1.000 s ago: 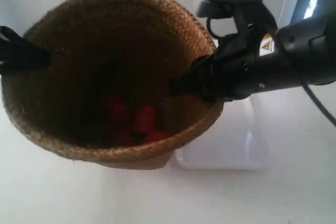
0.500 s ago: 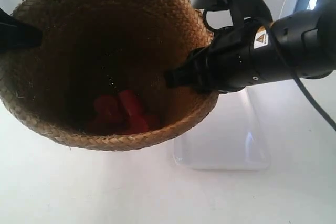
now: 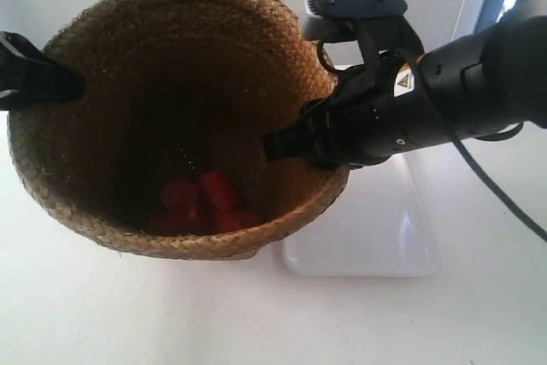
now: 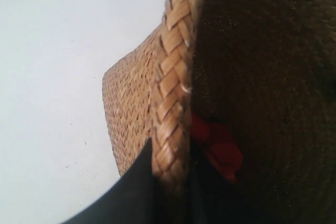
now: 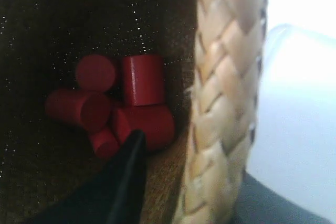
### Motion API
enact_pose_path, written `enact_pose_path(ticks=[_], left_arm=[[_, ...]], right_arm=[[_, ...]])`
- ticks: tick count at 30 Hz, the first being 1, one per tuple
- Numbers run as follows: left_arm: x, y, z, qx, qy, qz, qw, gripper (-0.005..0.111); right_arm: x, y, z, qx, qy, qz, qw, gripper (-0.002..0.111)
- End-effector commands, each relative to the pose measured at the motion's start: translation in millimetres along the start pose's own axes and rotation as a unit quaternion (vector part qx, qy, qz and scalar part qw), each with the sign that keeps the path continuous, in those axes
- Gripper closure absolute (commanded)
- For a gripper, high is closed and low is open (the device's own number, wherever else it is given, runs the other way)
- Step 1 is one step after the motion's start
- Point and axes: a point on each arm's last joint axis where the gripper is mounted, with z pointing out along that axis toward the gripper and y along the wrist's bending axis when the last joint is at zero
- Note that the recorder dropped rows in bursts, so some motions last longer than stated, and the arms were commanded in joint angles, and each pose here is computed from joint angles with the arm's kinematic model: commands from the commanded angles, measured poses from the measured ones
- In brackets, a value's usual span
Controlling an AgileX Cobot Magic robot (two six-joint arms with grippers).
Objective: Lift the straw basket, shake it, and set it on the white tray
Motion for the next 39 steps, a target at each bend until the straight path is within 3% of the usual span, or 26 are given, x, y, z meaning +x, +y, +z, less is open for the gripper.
enact_pose_path(ticks=[1,5,8,9,13,15,17,19,23,26,33,39], left_arm=[[-3,0.9,2,0.003,-0.004,0.004,1.000,0.107],[-4,3.5,7,0.000,0.000,0.004,1.000,0.107],[-29,-14.7,-36,0.004,-0.069,0.039,0.997,0.107],[-41,-23.8,-59,0.001,-0.112,0.057,0.992,0.107],[-58,-46.2,-112,0.001,-0.194,0.094,0.976,0.107],[-39,-31.9,-81,-0.010,-0.131,0.085,0.988,0.107],[-12,-11.9,-33,-0.008,-0.045,0.027,0.999,0.107],[-3,-7.4,-22,0.000,-0.017,-0.019,1.000,0.107],[-17,-12.5,-33,0.006,-0.076,0.007,0.997,0.107],[-21,-13.5,-36,0.006,-0.085,0.009,0.996,0.107],[-17,-15.2,-32,0.022,-0.059,0.010,0.998,0.107],[-7,-16.7,-31,0.033,-0.004,0.060,0.998,0.107]], right_arm=[[3,-3,11,0.009,0.019,-0.017,1.000,0.108],[1,-3,11,0.009,0.017,-0.009,1.000,0.108],[-31,9,-54,-0.008,-0.068,-0.042,0.997,0.108],[-45,15,-95,-0.016,-0.132,-0.048,0.990,0.108],[-53,22,-161,-0.030,-0.243,-0.054,0.968,0.108],[-33,12,-118,-0.005,-0.203,-0.061,0.977,0.108],[-6,-1,-52,0.012,-0.087,-0.020,0.996,0.108],[4,-4,-31,0.010,-0.015,0.017,1.000,0.108],[0,3,-30,-0.008,-0.031,-0.003,0.999,0.108],[-2,3,-33,-0.006,-0.041,-0.006,0.999,0.108],[-1,3,-33,-0.007,-0.034,-0.004,0.999,0.108],[3,3,-33,-0.007,-0.012,-0.004,1.000,0.108]])
